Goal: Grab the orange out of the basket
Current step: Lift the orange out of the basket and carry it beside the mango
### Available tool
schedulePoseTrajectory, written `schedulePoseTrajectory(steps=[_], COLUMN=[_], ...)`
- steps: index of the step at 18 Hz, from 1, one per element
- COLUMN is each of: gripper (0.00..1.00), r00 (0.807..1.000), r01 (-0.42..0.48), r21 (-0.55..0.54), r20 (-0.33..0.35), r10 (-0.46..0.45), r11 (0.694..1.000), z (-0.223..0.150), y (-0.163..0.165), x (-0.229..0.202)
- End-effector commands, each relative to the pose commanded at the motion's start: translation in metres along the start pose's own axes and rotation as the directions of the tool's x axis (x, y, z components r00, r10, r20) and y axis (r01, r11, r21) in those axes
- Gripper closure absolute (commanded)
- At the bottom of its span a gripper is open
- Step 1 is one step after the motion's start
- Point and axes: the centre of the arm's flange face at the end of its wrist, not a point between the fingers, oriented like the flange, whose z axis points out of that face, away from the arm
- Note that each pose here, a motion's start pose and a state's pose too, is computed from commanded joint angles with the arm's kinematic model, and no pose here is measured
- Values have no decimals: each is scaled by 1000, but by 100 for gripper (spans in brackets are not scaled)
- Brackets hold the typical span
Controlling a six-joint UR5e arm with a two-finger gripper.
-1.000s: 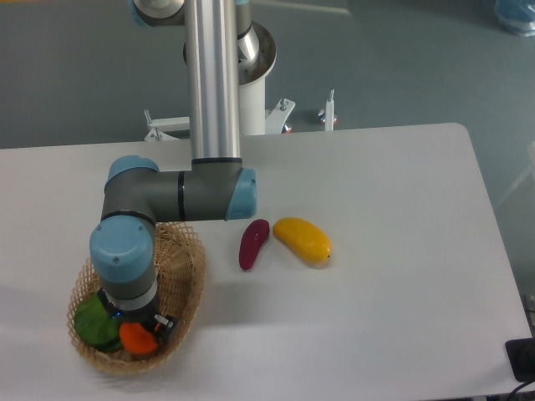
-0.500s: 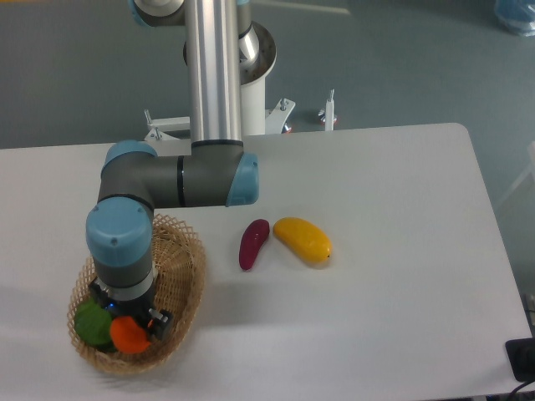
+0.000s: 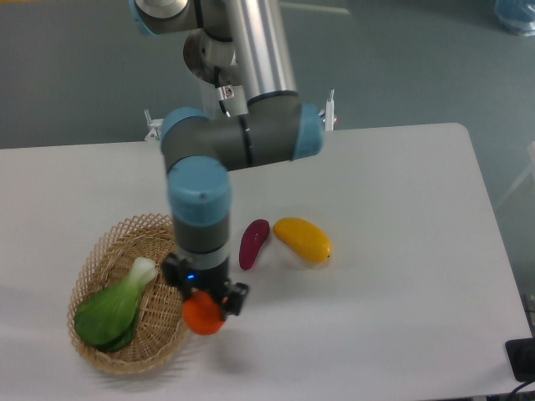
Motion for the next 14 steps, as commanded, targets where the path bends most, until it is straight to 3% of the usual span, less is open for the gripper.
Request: schedulePoseTrajectory(steps=[4, 8, 14], gripper=[58, 58, 57], r00=[997, 992, 991], r01=[-45, -101, -92], r21=[-70, -103, -94], r20=[57, 65, 93], r10=[49, 108, 101], r11=[997, 990, 991], z=[1, 8, -1], y=[35, 58, 82], x=[-47, -81, -132])
